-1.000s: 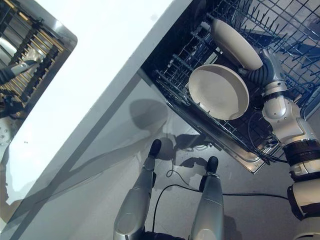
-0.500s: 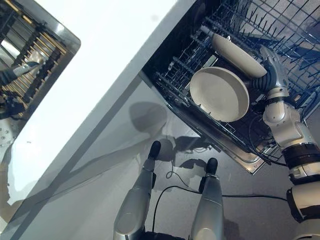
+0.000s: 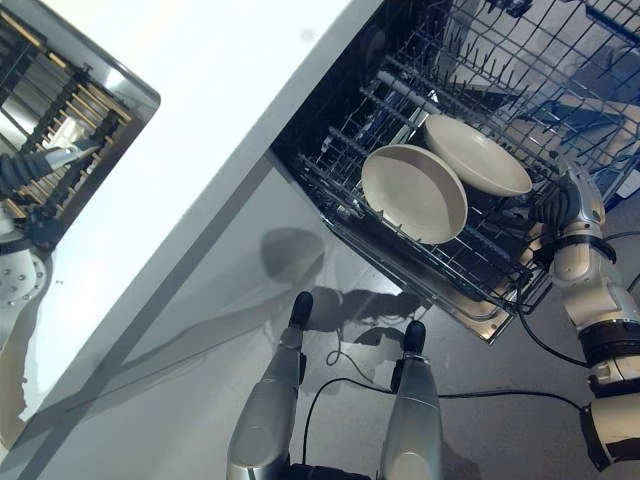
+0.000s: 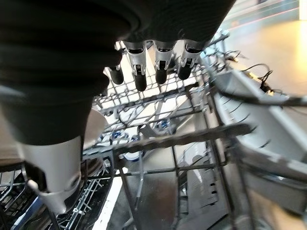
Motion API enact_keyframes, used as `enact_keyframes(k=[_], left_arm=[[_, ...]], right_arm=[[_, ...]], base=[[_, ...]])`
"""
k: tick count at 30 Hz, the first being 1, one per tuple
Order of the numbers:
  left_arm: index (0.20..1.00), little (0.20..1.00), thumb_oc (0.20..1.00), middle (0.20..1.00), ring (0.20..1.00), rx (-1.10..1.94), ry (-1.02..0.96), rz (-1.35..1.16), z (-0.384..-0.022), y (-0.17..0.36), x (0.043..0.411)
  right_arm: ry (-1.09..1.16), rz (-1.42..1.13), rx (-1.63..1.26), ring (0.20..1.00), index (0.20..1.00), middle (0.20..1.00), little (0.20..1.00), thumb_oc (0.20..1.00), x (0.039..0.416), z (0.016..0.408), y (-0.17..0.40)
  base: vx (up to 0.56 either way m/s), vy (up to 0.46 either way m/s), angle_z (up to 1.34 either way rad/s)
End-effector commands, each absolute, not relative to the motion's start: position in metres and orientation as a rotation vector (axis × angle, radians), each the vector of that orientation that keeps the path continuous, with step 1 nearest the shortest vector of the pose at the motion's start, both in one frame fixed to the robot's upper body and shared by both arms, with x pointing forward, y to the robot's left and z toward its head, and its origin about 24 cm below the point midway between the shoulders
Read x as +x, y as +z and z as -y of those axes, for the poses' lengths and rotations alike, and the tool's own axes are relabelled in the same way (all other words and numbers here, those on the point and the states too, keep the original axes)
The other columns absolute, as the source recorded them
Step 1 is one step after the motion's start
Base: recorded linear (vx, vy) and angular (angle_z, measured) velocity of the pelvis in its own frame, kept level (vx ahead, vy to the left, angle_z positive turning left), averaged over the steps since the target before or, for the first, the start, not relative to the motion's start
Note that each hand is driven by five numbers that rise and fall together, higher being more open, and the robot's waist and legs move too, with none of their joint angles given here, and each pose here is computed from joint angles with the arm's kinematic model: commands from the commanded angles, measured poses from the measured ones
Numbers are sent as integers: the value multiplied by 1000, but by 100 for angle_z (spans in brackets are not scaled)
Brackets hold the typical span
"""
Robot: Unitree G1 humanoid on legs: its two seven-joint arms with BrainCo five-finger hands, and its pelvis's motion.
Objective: Pick up plates and place into dishwasher.
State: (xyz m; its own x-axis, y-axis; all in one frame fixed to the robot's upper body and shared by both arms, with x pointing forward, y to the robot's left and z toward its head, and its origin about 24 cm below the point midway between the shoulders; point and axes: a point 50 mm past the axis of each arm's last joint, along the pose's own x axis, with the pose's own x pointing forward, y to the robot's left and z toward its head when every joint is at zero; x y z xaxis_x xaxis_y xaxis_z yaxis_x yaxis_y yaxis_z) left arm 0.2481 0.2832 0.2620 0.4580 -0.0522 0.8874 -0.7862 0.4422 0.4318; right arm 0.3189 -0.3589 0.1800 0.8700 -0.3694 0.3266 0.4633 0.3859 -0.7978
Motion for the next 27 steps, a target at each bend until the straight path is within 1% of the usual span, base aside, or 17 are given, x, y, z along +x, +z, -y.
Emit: enact_keyframes(k=[1, 6, 10, 17, 23, 27], left_arm=[[1000, 1000, 1000, 1000, 1000, 950, 598, 997, -292, 254, 241], [1000, 1000, 1000, 1000, 1000, 953, 600, 974, -295, 247, 236], [1000, 1000, 1000, 1000, 1000, 955, 599, 955, -297, 239, 235], [1000, 1000, 1000, 1000, 1000, 931, 586, 912, -296, 210, 228], [1000, 1000, 1000, 1000, 1000, 906, 534, 851, -287, 190, 230], [1000, 1000, 1000, 1000, 1000, 914, 540, 844, -284, 191, 238]], right_arm=[[-577, 195, -1013, 1000, 1000, 1000, 1000, 1000, 312, 354, 189], [-579, 214, -1006, 1000, 1000, 1000, 1000, 1000, 304, 352, 184], [-623, 271, -913, 1000, 1000, 1000, 1000, 1000, 301, 347, 185], [-766, 401, -493, 1000, 1000, 1000, 1000, 1000, 280, 337, 159], [-764, 349, -285, 1000, 1000, 1000, 1000, 1000, 281, 327, 132], [-874, 336, -123, 1000, 1000, 1000, 1000, 1000, 283, 330, 119]], base=[[63, 22, -6], [38, 37, -4], [9, 50, -1], [22, 71, -6], [87, 120, -9], [-83, 55, -2]])
